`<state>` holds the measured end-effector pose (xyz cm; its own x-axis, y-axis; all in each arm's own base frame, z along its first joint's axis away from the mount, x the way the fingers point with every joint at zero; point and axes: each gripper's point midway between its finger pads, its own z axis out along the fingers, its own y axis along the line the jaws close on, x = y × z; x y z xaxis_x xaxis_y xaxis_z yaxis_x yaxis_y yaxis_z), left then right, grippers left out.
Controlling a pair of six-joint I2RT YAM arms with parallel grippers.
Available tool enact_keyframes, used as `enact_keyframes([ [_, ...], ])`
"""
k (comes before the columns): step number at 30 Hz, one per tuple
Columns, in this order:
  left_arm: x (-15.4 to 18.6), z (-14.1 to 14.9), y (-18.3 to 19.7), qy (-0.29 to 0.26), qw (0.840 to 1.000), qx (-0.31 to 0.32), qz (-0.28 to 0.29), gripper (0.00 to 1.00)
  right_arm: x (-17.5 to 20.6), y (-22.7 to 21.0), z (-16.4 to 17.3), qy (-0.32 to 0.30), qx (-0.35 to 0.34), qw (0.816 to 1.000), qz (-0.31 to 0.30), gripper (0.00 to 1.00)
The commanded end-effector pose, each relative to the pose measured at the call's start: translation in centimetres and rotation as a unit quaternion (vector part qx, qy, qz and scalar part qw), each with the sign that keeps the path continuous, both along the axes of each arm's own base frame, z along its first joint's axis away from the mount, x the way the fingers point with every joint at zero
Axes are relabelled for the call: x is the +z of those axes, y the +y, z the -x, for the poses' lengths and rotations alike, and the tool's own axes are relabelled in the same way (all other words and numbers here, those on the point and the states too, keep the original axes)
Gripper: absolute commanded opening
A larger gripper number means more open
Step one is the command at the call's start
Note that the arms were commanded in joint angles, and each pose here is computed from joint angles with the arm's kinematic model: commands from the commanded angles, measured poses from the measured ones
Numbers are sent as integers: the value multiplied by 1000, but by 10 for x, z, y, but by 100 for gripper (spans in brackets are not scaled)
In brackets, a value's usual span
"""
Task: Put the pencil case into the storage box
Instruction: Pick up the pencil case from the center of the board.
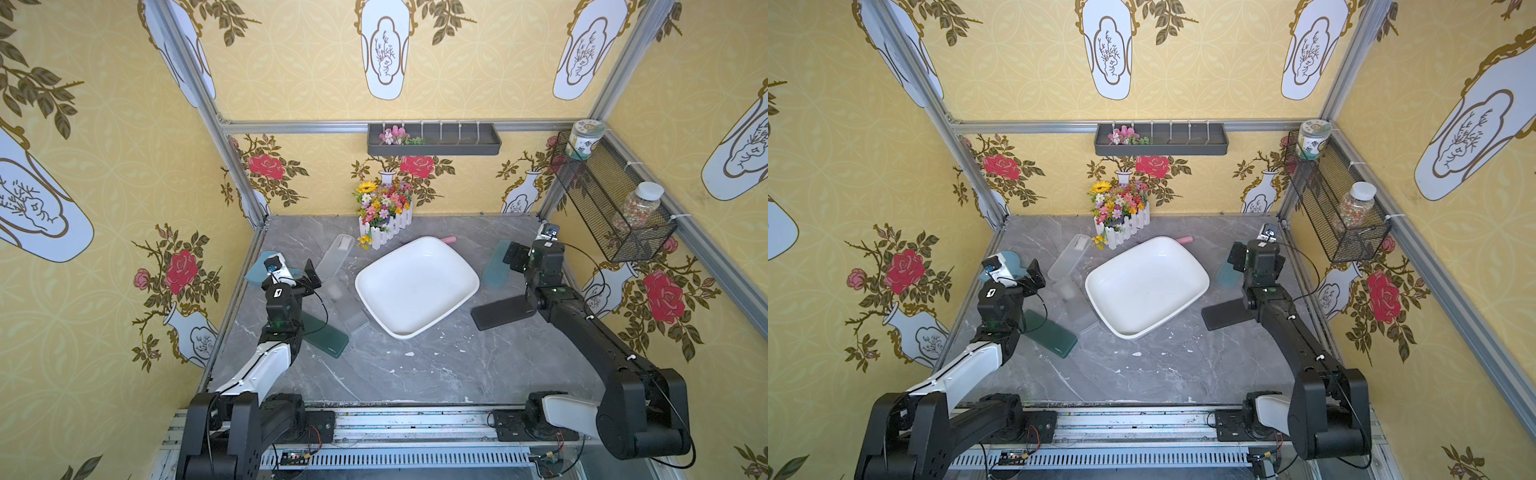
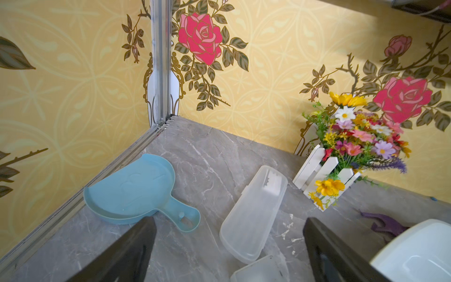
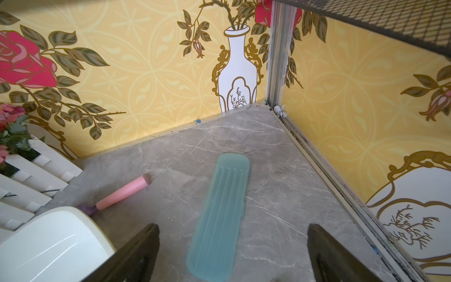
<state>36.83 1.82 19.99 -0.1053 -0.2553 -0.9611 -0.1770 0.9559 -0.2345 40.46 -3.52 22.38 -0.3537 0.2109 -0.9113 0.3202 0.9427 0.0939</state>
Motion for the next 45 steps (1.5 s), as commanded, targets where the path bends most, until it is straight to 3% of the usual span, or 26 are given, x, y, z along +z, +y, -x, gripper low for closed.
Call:
enact_keyframes([
  [1,-20,2,-16,69,997,-15,34,100,-28,24,17,89,46,994,-53,97],
  [4,-20,5,-10,96,990,35,94,100,-21,53,17,85,112,988,-72,97],
  [7,-22,14,1,105,974,96,179,100,-16,90,15,84,187,977,-61,97],
  [11,-36,28,4,152,943,152,255,100,-23,122,14,112,228,966,-37,97],
  [16,-63,57,8,228,884,244,329,100,-34,141,16,112,238,964,-47,97],
  [22,-79,77,-7,248,838,256,414,100,-53,153,21,128,245,959,-68,97],
  [37,-138,101,-47,411,794,195,403,100,-54,166,40,144,257,953,-76,97],
  [45,-159,125,-54,459,771,193,397,100,-61,166,45,154,261,950,-78,97],
])
